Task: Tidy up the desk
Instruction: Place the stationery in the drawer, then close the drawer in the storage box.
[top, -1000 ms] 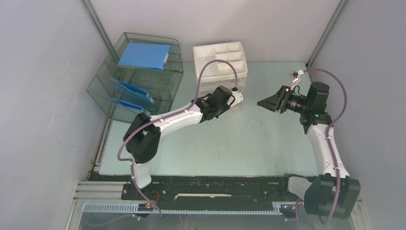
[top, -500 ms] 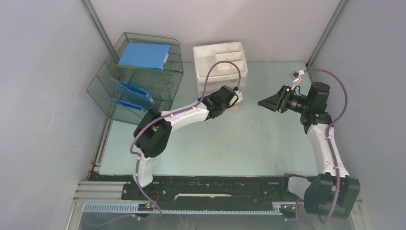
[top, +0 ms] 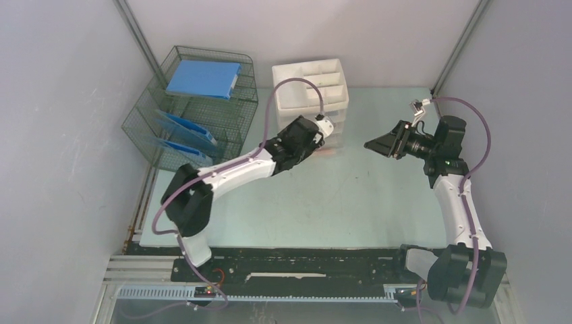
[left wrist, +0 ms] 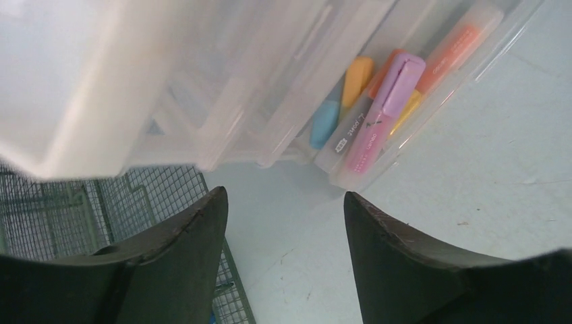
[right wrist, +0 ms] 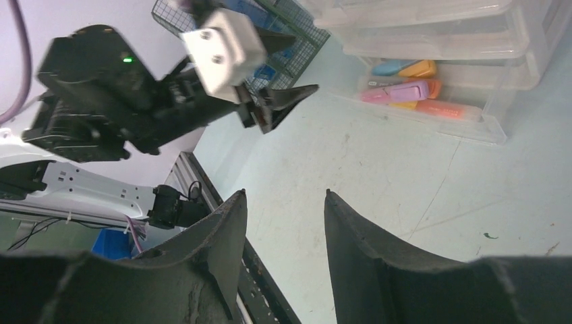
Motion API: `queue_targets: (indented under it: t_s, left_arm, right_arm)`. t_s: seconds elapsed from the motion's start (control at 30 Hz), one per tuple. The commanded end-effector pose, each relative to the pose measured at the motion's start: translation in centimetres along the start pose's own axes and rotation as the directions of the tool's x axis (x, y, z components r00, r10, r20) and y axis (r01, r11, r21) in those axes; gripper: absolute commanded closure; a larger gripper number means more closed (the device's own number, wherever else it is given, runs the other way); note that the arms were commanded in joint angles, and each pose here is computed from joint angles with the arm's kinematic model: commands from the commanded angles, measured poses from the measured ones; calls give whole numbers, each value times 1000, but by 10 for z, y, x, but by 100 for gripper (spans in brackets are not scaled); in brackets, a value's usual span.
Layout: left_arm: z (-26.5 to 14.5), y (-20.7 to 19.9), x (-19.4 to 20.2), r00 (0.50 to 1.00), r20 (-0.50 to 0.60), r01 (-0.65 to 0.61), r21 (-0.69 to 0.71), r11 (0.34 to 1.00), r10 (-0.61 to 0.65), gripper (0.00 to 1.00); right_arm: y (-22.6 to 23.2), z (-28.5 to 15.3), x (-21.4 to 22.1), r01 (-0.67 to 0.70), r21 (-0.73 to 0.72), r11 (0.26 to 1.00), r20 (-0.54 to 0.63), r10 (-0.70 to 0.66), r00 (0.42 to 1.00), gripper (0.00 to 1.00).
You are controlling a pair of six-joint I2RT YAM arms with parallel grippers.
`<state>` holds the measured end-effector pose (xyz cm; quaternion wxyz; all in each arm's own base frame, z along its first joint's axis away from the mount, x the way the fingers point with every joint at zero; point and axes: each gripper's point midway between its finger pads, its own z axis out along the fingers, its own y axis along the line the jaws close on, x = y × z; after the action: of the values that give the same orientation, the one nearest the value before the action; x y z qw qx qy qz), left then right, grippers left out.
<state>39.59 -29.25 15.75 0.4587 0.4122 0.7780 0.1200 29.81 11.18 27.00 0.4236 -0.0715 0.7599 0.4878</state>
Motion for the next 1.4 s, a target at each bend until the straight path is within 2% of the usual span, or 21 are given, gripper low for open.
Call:
queue_targets:
  t_s: [0.0, 0.23, 0.43, 0.73, 1.0, 1.17, 1.37]
  left_arm:
    - [-40, 27, -32, 960, 178, 221, -8, 975, -216, 27]
    - [-73, 34, -30, 895, 255, 365, 47, 930, -365, 12]
    - [-101, 47, -35, 819, 323, 462, 120, 879, -474, 0]
    - [-132, 54, -36, 678, 359, 557, 320, 766, -642, 0]
    - [-151, 43, -36, 536, 324, 565, 548, 616, -780, 0]
    - [-152, 33, -30, 513, 285, 559, 604, 568, -809, 0]
    - [-142, 11, -27, 535, 220, 537, 657, 530, -816, 0]
  right_arm:
    - [5, -3, -7, 55, -22, 998, 11, -55, 998, 47]
    - [5, -4, -7, 66, -28, 997, 13, -66, 998, 47]
    - [6, -7, -8, 69, -29, 997, 17, -68, 998, 47]
    - [6, -8, -9, 70, -30, 997, 21, -69, 997, 47]
    - [5, -10, -10, 75, -29, 997, 24, -74, 997, 47]
    - [4, -10, -10, 75, -28, 997, 25, -75, 997, 47]
    - [3, -12, -11, 75, -26, 997, 28, -74, 997, 47]
